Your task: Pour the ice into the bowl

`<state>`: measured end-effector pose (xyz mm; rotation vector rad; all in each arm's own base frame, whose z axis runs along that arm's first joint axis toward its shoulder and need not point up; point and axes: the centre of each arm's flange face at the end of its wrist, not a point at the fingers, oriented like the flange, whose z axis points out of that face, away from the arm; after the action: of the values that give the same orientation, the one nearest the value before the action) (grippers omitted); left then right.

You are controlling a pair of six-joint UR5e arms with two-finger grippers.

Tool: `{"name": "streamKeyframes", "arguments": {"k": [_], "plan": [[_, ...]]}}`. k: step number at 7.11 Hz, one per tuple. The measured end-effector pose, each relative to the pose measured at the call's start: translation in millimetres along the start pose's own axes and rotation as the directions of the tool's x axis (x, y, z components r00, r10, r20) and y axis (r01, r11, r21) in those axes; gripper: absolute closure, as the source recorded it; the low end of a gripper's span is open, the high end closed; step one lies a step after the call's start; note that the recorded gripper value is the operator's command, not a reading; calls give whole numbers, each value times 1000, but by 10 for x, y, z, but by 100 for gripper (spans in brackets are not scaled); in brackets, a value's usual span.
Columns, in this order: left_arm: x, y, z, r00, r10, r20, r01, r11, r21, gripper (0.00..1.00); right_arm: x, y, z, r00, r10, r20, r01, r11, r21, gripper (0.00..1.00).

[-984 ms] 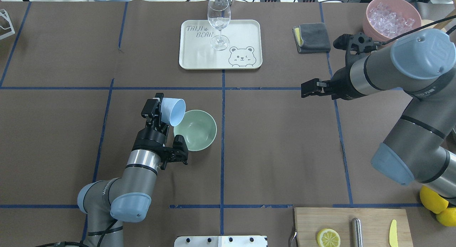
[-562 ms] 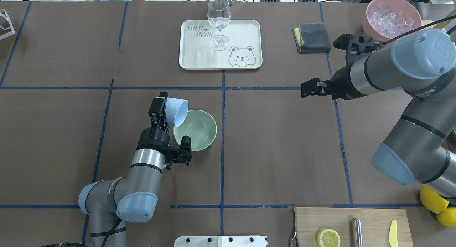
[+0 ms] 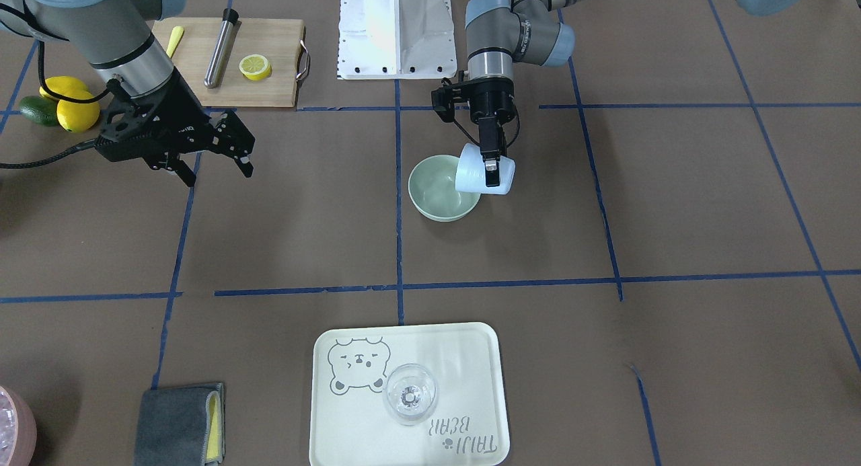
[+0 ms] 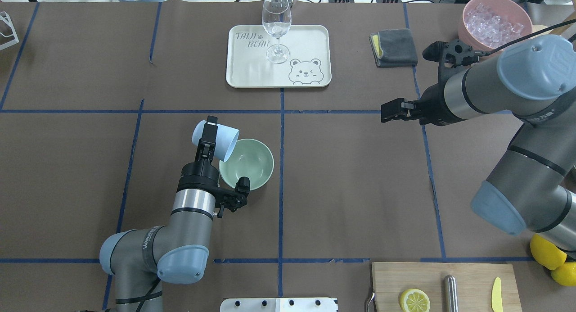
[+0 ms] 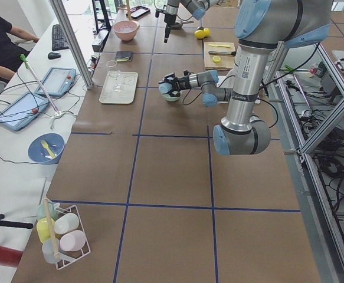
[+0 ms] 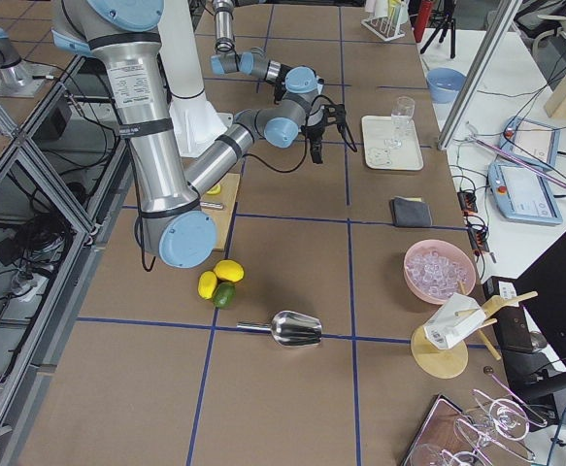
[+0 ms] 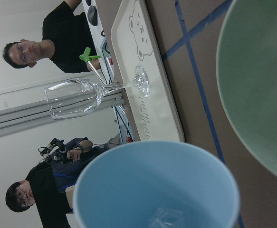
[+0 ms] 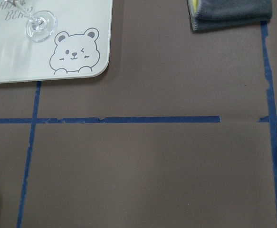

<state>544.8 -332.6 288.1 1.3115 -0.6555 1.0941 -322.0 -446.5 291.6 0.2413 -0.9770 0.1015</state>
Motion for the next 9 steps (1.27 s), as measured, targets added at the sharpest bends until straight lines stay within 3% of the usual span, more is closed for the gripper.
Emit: {"name": "streamKeyframes", "arguments": {"k": [6, 9], "plan": [[81, -118, -116, 985, 167, 35, -166, 986, -27, 100, 26, 3, 2, 1000, 3, -3, -3, 1000, -2, 0], [57, -110, -136, 984, 172, 48, -170, 985, -36, 100, 27, -2, -3, 1000, 3, -3, -3, 1000, -1, 0]]}}
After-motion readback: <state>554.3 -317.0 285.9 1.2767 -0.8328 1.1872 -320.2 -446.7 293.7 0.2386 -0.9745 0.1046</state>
